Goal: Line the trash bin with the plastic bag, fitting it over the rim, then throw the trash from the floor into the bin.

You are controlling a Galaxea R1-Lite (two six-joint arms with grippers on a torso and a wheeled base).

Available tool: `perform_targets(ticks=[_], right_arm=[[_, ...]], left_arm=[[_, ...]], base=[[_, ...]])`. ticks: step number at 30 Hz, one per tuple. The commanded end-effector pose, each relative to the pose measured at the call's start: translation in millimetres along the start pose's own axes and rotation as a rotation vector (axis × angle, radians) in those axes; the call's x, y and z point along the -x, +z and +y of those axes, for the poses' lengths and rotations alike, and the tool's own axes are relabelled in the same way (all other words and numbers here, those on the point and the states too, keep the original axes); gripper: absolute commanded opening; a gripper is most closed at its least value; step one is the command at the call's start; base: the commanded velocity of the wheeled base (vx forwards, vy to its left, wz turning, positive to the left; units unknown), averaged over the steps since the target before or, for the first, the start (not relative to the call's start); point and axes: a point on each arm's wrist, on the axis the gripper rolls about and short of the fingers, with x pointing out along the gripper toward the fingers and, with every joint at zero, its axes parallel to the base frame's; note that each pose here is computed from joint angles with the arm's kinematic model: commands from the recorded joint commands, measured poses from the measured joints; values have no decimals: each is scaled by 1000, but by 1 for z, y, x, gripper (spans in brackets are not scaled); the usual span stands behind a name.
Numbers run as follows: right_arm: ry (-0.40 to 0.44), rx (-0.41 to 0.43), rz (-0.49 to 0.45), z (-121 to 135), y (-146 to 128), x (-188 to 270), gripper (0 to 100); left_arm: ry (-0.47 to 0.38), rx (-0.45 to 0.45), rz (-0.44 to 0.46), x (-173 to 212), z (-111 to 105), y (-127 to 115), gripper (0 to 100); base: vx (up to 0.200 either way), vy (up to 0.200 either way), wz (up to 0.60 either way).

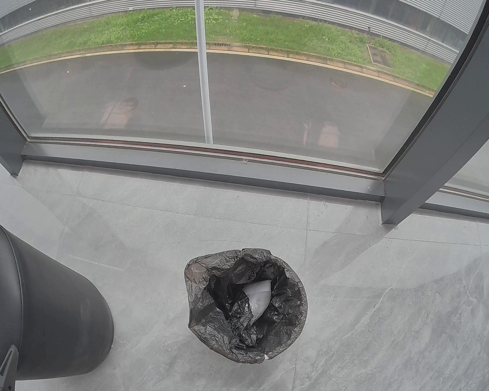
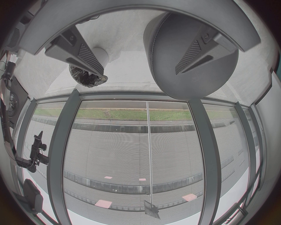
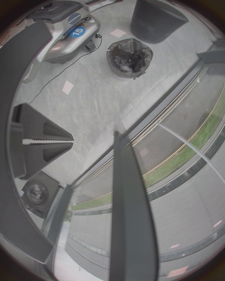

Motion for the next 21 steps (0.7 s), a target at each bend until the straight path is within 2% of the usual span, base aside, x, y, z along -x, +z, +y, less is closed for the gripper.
perform_targets(ticks=[1, 10, 14, 18, 20, 21], right_arm=[[-99, -145, 77, -40, -67, 35, 0], [-184, -271, 160, -53, -118, 67, 0], [-148, -319, 179, -47, -147, 90, 0], [-160, -444, 36, -30, -188, 136, 0], [-210, -495, -47, -16, -215, 163, 0], [-254, -535, -119, -5, -235, 181, 0]], left_arm=[[0, 1, 0, 0, 0, -5, 100], [0, 1, 0, 0, 0, -5, 100], [0, 1, 0, 0, 0, -5, 100], [0, 1, 0, 0, 0, -5, 100], [0, 1, 0, 0, 0, -5, 100], [0, 1, 0, 0, 0, -5, 100]], base=[[0, 0, 0], [0, 0, 0], [0, 0, 0], [0, 0, 0], [0, 0, 0], [0, 0, 0]])
